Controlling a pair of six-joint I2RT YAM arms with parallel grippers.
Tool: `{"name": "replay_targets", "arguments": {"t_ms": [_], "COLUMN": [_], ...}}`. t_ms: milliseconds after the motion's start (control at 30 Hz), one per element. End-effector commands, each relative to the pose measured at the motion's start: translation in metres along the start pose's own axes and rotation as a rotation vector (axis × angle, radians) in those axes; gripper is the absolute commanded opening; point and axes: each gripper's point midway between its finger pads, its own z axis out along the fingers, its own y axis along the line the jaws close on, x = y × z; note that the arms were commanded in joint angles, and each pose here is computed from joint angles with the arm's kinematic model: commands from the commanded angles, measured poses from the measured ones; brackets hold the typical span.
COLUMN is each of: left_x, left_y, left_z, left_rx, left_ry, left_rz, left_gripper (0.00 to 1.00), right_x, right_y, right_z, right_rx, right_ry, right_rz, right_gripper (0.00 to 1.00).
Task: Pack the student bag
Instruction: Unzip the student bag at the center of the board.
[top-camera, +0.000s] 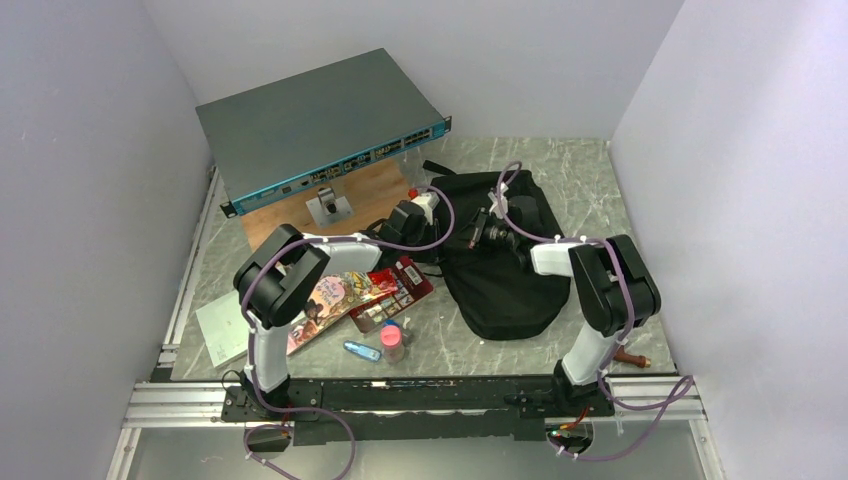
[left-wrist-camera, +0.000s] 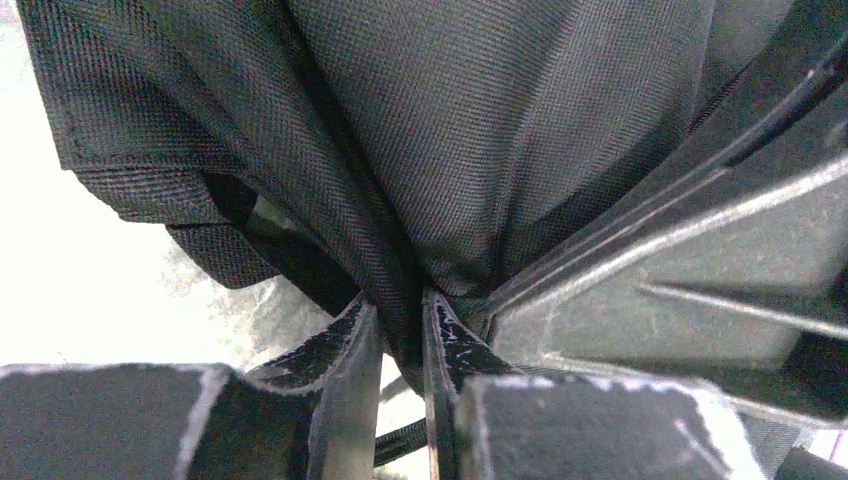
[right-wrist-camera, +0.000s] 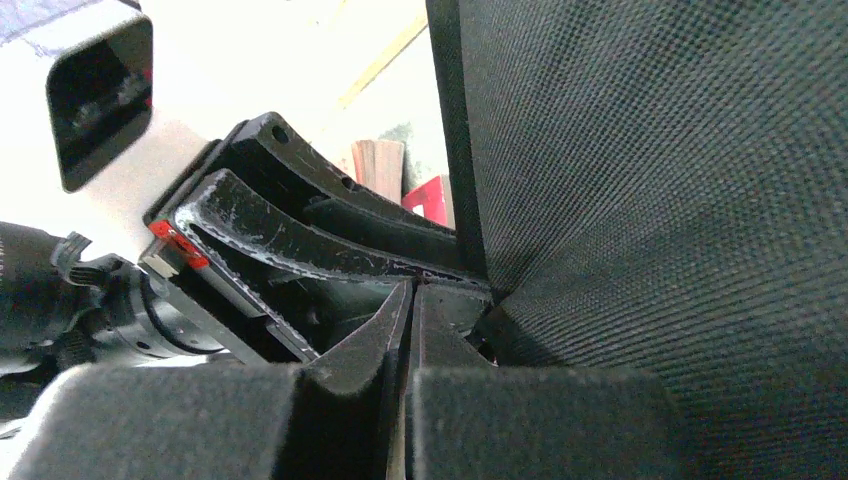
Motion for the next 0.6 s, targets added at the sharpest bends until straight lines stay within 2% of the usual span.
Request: {"name": "replay_targets", "arguments": {"t_ms": [0, 133, 233, 500, 567], "left_x": [-0.03, -0.028, -0.027, -0.024, -0.026], "left_y": [-0.037, -0.038, -0.036, -0.028, -0.026], "left_z": [-0.006, -0.006, -0.005, -0.004, -0.007], "left_rx": [0.139, 0.148, 0.141, 0.111, 0.098], "left_ry": [-0.083, -0.08, -0.075, -0.057, -0.052], "left_rz": [0.042, 0.046, 0.042, 0.049, 0.054], "left_gripper": [0.22, 0.22, 0.22, 0.22, 0.25], "right_x": [-0.018, -0.038, -0.036, -0.014, -0.024], "right_y": [0.024, 0.043, 0.056, 0.038, 0.035], "right_z": [-0.007, -0.015, -0.014, -0.003, -0.007], "right_rx": [-0.122, -0.166, -0.19, -0.165, -0.154], "right_ry": [-0.021, -0.056, -0.056, -0.016, -0.021], "right_rz": [0.023, 0.022, 0.026, 0.062, 0.045], "right_gripper": [0.0, 0.0, 0.0, 0.0, 0.08]}}
